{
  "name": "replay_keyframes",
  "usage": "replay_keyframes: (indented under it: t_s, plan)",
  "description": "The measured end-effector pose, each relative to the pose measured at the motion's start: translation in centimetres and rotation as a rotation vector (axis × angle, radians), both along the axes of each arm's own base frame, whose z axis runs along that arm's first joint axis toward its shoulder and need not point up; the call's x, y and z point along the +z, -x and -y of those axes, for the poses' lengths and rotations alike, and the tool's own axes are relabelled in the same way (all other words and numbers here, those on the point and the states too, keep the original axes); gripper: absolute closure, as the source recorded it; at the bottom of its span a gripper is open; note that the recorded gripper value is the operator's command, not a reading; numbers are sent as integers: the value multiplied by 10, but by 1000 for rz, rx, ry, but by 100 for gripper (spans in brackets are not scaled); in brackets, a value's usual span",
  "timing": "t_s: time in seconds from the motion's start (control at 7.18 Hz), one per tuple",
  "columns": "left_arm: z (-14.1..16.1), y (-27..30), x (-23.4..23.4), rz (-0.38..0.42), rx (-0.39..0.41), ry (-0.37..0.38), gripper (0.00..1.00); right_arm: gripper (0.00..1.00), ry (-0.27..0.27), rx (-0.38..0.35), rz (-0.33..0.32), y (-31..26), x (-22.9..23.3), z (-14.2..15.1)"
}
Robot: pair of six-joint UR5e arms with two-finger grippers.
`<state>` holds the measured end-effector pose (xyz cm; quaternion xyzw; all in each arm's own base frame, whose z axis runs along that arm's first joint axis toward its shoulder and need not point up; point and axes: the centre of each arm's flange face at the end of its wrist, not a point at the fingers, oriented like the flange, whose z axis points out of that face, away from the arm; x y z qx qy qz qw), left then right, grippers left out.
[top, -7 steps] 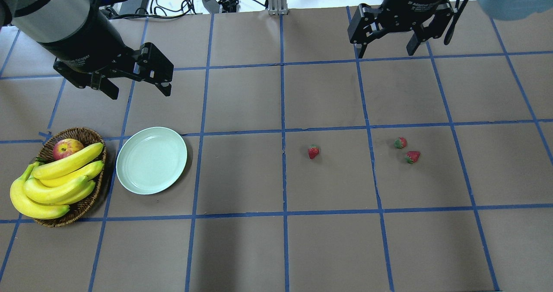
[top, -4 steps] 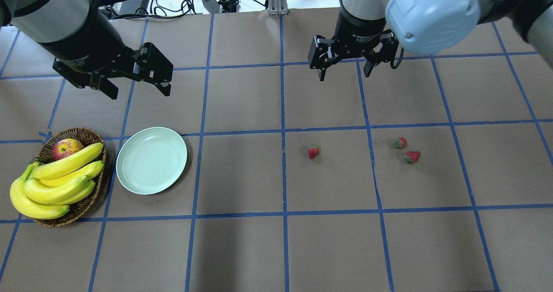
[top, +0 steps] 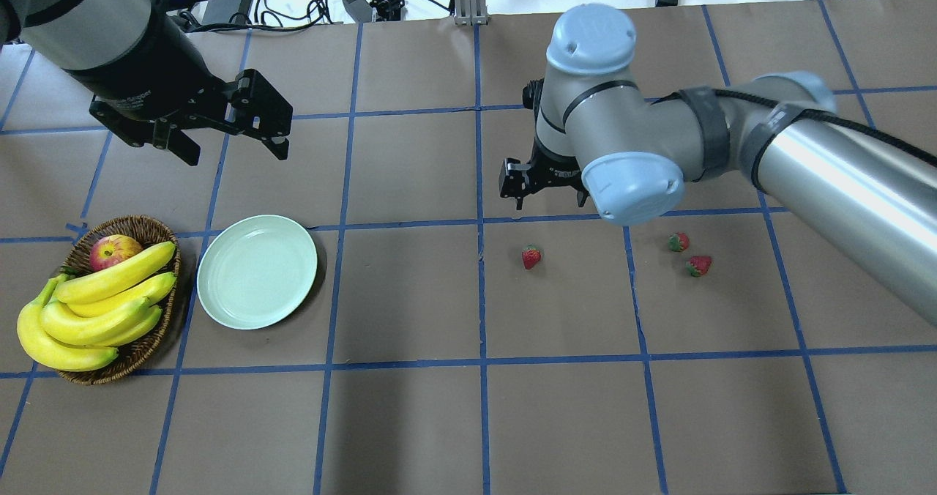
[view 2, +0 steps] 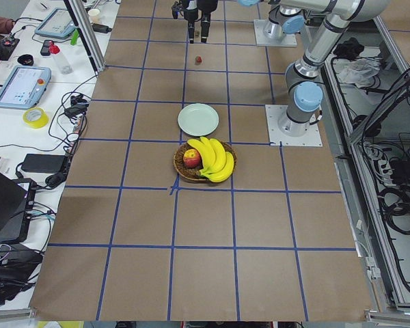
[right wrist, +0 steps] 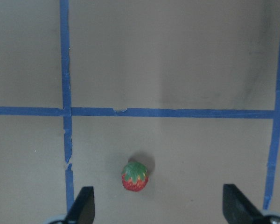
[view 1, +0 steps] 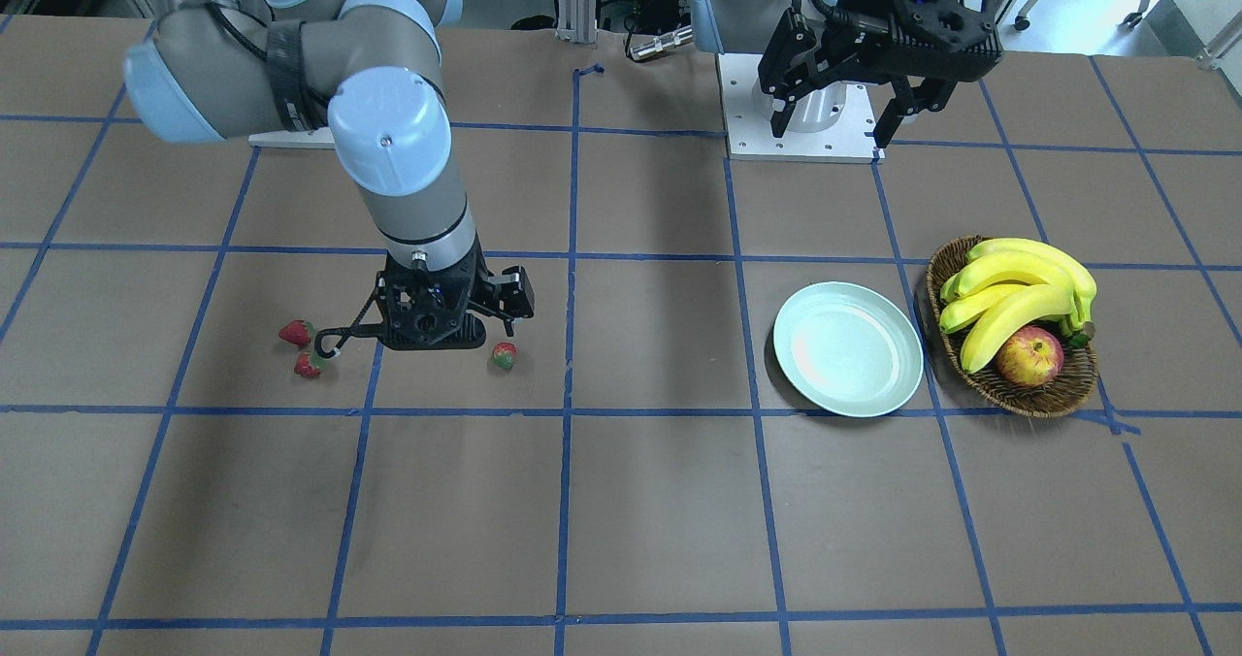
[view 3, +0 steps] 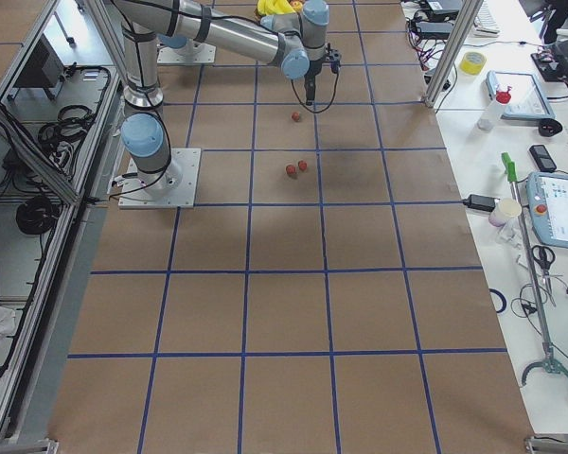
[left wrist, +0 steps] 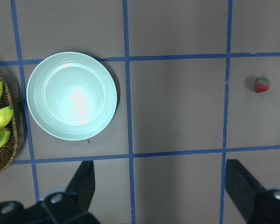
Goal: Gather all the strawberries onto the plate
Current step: 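Lower the right gripper and close it on the strawberry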
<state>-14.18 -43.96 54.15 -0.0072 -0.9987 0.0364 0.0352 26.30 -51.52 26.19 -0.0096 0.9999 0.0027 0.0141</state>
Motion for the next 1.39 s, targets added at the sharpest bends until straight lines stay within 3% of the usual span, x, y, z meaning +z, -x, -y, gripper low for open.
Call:
replay_keyframes:
  t_s: [0.14,0.42,0.56,0.7,1.11,1.39]
  plan:
    - [0,0,0,-1,-1,1,0,11,-28,1,-4,-5,-32,-4]
    - [0,0,0,0,-1,0,0,50,-58,18,-5,-14,-74,-23]
    - [0,0,-1,0,-1,1,0,77,-65,22,-6,-16,-87,-29]
    - [1,0,-1,1,-1,0,0,94,-66,23,-5,-16,-93,-31]
    - [1,0,0,2,0,2,0,96,-60,11,37,-22,-85,-28]
    - [2,0,0,3,-1,9,0,95,-59,-42,136,-47,-68,-26]
